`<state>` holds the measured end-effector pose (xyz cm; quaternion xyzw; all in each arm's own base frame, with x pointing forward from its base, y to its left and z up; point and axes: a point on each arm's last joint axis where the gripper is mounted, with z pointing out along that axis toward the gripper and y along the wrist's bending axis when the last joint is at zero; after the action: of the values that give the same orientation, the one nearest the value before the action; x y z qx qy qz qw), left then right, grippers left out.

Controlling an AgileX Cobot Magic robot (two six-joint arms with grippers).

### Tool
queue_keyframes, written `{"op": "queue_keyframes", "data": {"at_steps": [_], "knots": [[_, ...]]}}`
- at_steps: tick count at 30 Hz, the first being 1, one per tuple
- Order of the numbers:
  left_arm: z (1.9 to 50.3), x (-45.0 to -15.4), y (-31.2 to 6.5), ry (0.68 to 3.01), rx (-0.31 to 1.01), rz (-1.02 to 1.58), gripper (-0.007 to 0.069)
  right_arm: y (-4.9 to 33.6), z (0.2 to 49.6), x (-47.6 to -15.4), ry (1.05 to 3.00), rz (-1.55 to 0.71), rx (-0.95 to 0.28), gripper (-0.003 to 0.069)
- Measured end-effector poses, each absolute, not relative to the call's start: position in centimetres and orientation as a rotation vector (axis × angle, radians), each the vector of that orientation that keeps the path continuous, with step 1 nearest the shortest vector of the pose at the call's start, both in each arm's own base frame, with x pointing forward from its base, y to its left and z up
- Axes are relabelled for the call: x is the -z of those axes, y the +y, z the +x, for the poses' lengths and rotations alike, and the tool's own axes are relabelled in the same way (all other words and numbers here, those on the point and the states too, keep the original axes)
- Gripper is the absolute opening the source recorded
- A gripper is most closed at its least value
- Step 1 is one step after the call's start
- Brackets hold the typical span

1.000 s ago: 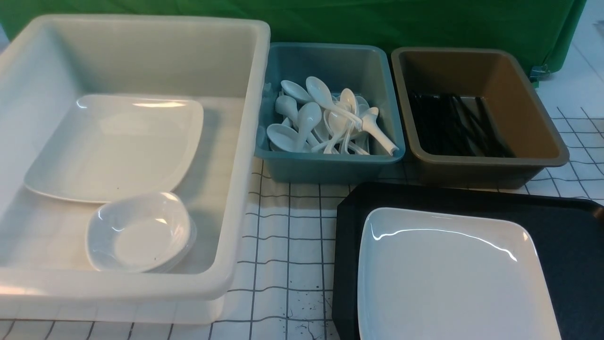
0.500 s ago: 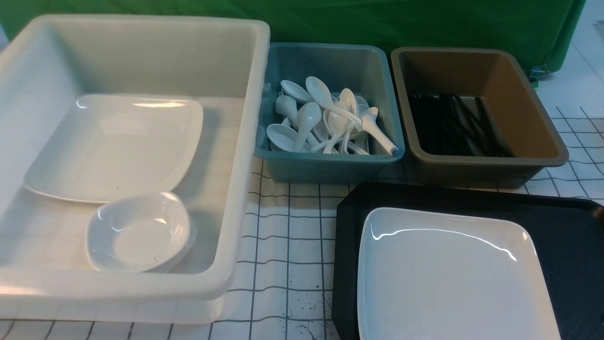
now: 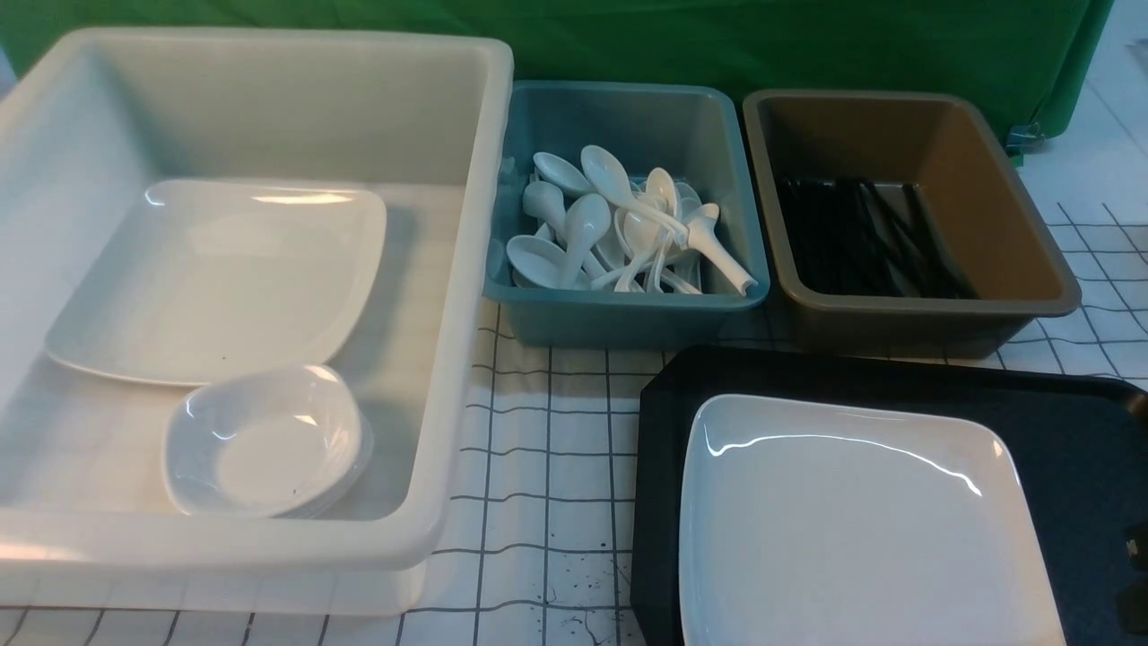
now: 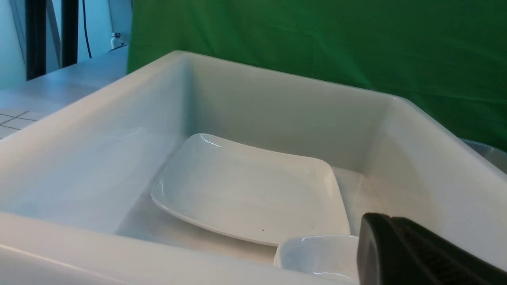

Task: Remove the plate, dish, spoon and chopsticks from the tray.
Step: Use the right arm to grab a plate from the dinner plate

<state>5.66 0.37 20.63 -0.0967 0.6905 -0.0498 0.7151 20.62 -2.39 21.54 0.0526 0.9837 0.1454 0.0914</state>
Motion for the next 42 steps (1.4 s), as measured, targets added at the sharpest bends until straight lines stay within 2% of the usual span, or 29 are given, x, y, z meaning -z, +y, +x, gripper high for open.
{"op": "queue_keyframes", "data": {"at_steps": [5, 8, 12, 13, 14, 15, 17, 19, 26, 31, 37, 42], "knots": [[5.7, -20.6, 0.4, 1.529, 0.110, -0.214, 0.0005, -2.7, 21.7, -18.6, 3.038, 0.194, -0.484, 0.0034], [5.7, -20.6, 0.4, 1.528, 0.109, -0.213, 0.0005, -2.8, 22.3, -16.7, 3.109, 0.232, -0.532, 0.0071], [5.7, -20.6, 0.4, 1.528, 0.109, -0.213, 0.0005, -2.8, 22.9, -14.3, 3.173, 0.300, -0.587, 0.0201], [5.7, -20.6, 0.4, 1.528, 0.109, -0.213, 0.0005, -2.8, 22.9, -14.2, 3.177, 0.303, -0.589, 0.0210], [5.7, -20.6, 0.4, 1.528, 0.109, -0.213, 0.0005, -2.9, 23.1, -14.0, 3.183, 0.335, -0.607, 0.0252], [5.7, -20.6, 0.4, 1.528, 0.109, -0.213, 0.0005, -2.8, 23.2, -13.8, 3.195, 0.376, -0.631, 0.0323], [5.7, -20.6, 0.4, 1.528, 0.109, -0.213, 0.0005, -2.7, 23.4, -13.6, 3.197, 0.454, -0.659, 0.0397], [5.7, -20.7, 0.4, 1.527, 0.109, -0.213, 0.0005, -2.7, 23.6, -13.6, 3.198, 0.492, -0.675, 0.0430], [5.7, -20.7, 0.4, 1.525, 0.109, -0.213, 0.0005, -2.8, 24.1, -13.7, 3.203, 0.527, -0.718, 0.0430], [5.7, -20.7, 0.4, 1.525, 0.109, -0.213, 0.0005, -3.2, 24.9, -14.3, 3.284, 0.357, -0.732, 0.0429], [5.7, -20.7, 0.4, 1.525, 0.109, -0.213, 0.0005, -3.5, 24.8, -16.1, 3.381, 0.365, -0.724, 0.0429], [5.7, -20.7, 0.4, 1.525, 0.109, -0.213, 0.0005, -3.3, 24.3, -17.9, 3.347, 0.360, -0.699, 0.0429]]}}
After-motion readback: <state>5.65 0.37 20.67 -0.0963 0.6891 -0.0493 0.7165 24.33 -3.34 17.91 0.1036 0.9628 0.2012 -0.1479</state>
